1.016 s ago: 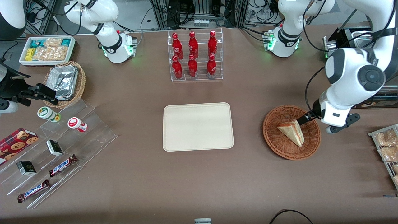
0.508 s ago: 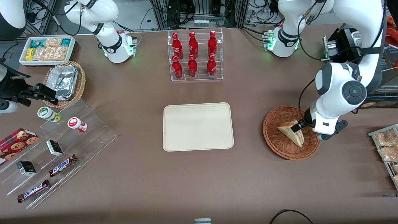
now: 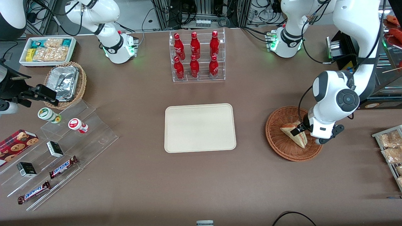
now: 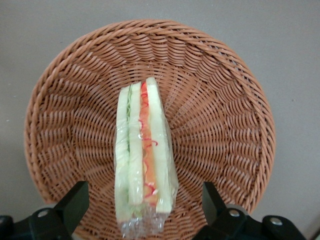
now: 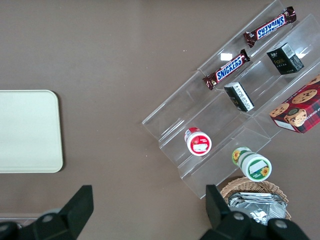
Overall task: Place sandwich from basket to tray
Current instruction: 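Lower the left gripper and close it on the triangular sandwich, then lift the sandwich and carry it with the left gripper over the tray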
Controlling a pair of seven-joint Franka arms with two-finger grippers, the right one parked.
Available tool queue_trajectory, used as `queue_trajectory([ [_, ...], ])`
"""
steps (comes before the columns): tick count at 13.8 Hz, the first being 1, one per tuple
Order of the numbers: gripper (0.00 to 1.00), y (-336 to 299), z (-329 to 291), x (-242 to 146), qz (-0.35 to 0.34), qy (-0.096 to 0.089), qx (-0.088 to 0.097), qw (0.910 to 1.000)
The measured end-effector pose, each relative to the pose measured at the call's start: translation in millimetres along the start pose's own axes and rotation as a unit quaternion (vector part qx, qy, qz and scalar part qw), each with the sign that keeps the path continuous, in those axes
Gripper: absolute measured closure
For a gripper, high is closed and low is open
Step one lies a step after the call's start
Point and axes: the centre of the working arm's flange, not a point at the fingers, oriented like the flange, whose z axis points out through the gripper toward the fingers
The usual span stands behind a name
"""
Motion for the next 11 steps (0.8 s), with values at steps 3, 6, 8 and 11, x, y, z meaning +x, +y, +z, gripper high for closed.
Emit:
queue_trajectory([
  [3,0.00,0,23,1,-0.003,-0.006,0.003,1.0000],
  [6,0.16,0,46,3,-0.008,-0.007,0.003,0.9999],
  [8,0.40,0,53,2,-0.009,-0.010,0.006,0.9999],
  [11,0.62,1,48,3,-0.008,-0.015,0.010,0.9998],
])
